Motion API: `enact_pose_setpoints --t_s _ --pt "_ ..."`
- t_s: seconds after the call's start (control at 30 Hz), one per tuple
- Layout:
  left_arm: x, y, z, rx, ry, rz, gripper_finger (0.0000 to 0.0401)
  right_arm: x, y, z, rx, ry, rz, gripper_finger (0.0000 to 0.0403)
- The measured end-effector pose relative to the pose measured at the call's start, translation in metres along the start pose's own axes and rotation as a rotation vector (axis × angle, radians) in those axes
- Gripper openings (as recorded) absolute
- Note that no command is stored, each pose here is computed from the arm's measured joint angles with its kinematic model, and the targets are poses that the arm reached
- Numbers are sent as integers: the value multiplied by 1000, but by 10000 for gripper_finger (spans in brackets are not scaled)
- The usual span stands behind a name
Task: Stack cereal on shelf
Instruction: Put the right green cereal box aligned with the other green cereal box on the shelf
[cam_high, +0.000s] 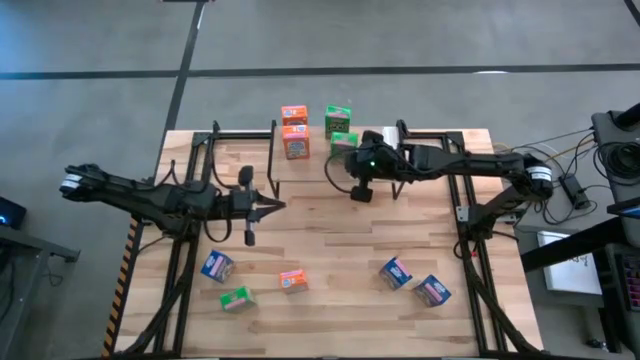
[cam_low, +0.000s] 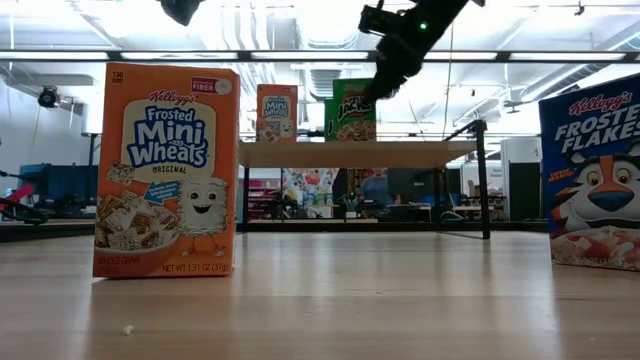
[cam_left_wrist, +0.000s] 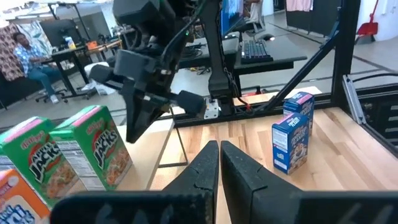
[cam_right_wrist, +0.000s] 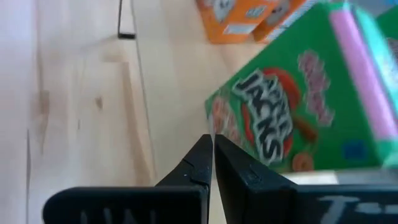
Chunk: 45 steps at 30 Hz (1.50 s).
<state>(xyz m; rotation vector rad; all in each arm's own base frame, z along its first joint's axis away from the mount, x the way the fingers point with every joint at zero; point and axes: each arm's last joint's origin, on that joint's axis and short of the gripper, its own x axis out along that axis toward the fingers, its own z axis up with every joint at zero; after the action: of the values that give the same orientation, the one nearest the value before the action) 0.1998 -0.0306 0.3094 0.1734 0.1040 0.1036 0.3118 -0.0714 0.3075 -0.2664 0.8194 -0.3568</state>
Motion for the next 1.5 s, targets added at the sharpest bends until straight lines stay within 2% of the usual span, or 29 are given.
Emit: enact_pose_setpoints --t_s 0.2,0.37,0.47,0.63,0.93,1.07,1.23,1.33,1.5 --pt "5 -2 -3 -6 18 -3 0 -8 2 -21 25 -5 -15 9" --pt "10 -4 -4 -18 15 -2 0 -13 -6 -34 65 -77 -108 9" --pt "14 -5 -6 -30 24 -3 0 -9 -14 -38 75 -122 -149 9" --pt "16 -6 -6 -53 15 -1 0 4 -25 -47 68 -105 -183 9" --pt "15 -5 -5 -46 1 2 0 20 -23 -40 63 -142 -121 9" --pt "15 -5 -5 -46 1 2 0 28 -22 -38 56 -114 -113 9" --pt "15 -5 -5 -45 3 2 0 22 -21 -37 72 -55 -85 9" --pt "15 -5 -5 -45 3 2 0 18 -15 -40 72 -27 -14 9" --pt "15 -6 -5 -45 5 2 0 20 -3 -36 80 -110 189 9"
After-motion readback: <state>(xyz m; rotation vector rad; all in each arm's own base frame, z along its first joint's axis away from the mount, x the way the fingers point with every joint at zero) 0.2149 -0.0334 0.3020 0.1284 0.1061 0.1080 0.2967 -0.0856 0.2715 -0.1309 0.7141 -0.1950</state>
